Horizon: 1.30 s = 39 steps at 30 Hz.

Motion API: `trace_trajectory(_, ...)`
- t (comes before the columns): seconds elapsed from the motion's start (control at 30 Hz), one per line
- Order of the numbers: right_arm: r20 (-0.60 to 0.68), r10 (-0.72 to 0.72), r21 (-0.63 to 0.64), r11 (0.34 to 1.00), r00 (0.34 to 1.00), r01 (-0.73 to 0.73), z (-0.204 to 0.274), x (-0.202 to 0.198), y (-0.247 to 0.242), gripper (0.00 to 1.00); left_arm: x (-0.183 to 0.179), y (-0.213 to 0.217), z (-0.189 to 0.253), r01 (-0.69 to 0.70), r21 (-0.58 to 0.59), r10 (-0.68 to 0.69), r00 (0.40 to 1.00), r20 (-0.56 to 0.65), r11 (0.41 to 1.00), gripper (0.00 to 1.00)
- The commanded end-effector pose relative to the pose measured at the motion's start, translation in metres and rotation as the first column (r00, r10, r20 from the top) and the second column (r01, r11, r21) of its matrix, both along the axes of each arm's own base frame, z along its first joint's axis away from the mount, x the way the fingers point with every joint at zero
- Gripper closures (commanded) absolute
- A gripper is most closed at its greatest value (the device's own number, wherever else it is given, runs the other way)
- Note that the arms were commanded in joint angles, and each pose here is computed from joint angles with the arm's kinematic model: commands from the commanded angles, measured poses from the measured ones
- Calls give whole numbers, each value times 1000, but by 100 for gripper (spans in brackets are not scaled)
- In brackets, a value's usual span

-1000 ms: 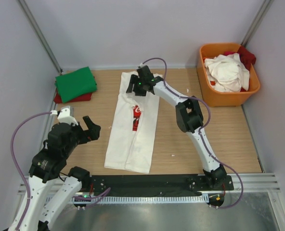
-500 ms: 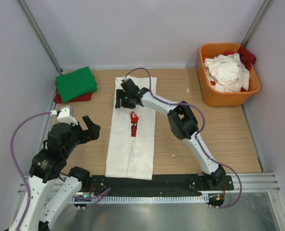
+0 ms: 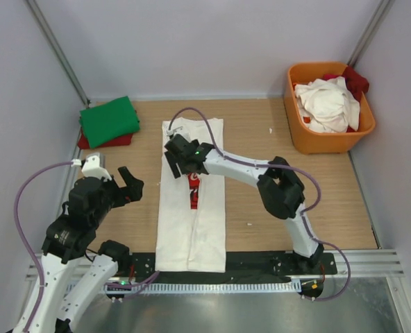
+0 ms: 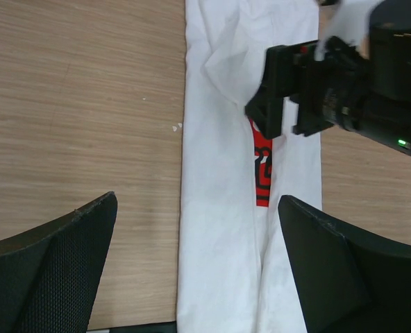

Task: Fold and stack the t-shirts
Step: Fold the tshirt

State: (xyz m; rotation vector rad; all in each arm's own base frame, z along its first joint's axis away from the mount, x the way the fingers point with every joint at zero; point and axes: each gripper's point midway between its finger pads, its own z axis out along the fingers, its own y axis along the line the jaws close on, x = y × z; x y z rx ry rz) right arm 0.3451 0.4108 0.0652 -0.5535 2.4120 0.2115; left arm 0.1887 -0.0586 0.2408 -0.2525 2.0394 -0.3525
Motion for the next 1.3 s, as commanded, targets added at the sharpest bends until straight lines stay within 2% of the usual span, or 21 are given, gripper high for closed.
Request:
trace_trajectory(0.0,399,-105,-64,988,911,142,119,17,-49,16,8,2,4,-29,-2,29,999,20,1000,0)
trace_trajectory(0.07,349,-200,-58,970,915,234,101,16,-81,14,10,0,3,-16,2,16,1000,6,1000,0)
trace_trajectory(0.1,296,-204,20,978,933,208,104,13,-82,14,10,-1,3,-11,3,11,1000,3,1000,0)
trace_trajectory(0.13,238,-254,30,967,937,254,82,16,-107,14,10,-1,3,-11,4,11,1000,0,1000,0)
trace_trajectory(0.17,203,-269,78,963,942,258,79,18,-113,14,10,-1,2,-14,7,14,1000,-5,1000,0)
trace_trajectory(0.2,162,-249,187,958,955,218,88,20,-106,14,10,0,2,-16,7,16,1000,-5,1000,0)
trace_trajectory(0.23,115,-267,215,947,957,238,76,24,-116,14,10,1,3,-23,8,23,1000,-1,1000,0)
trace_trajectory(0.37,22,-330,320,896,944,307,67,76,-148,18,9,2,4,-27,3,27,1000,16,1000,0)
trace_trajectory(0.47,-25,-309,418,861,951,291,64,109,-148,20,9,1,4,-22,3,22,1000,13,1000,0)
trace_trajectory(0.6,-83,-307,474,825,948,308,54,151,-147,25,12,1,1,-21,11,21,1000,-3,1000,0)
trace_trajectory(0.67,-136,-293,469,822,946,322,26,161,-144,28,12,1,0,-21,13,21,1000,-8,1000,0)
trace_trajectory(0.8,-156,-302,482,808,940,340,7,188,-140,33,12,2,-1,-30,15,30,999,-9,999,0)
trace_trajectory(0.87,-172,-315,468,808,934,358,-6,195,-142,38,12,2,-1,-31,15,31,999,-9,999,0)
trace_trajectory(0.9,-178,-323,466,804,929,369,-14,201,-142,45,12,2,-1,-31,15,31,999,-9,999,0)
trace_trajectory(0.97,-181,-333,464,801,926,378,-22,207,-145,61,13,2,-2,-34,17,34,999,-14,999,0)
trace_trajectory(1.0,-177,-341,460,800,923,384,-28,214,-145,73,13,2,-2,-34,18,34,999,-16,999,0)
trace_trajectory(1.1,-162,-363,443,804,917,397,-31,228,-151,91,14,3,-3,-38,21,39,999,-23,999,0)
trace_trajectory(1.17,-152,-407,390,813,901,433,-46,237,-165,99,14,4,-3,-42,20,42,999,-21,999,0)
trace_trajectory(1.2,-122,-416,399,810,901,428,-35,248,-167,99,14,4,-3,-42,19,42,999,-20,999,0)
trace_trajectory(1.27,-113,-465,353,807,878,473,-47,259,-188,99,13,4,-3,-44,19,44,999,-18,999,0)
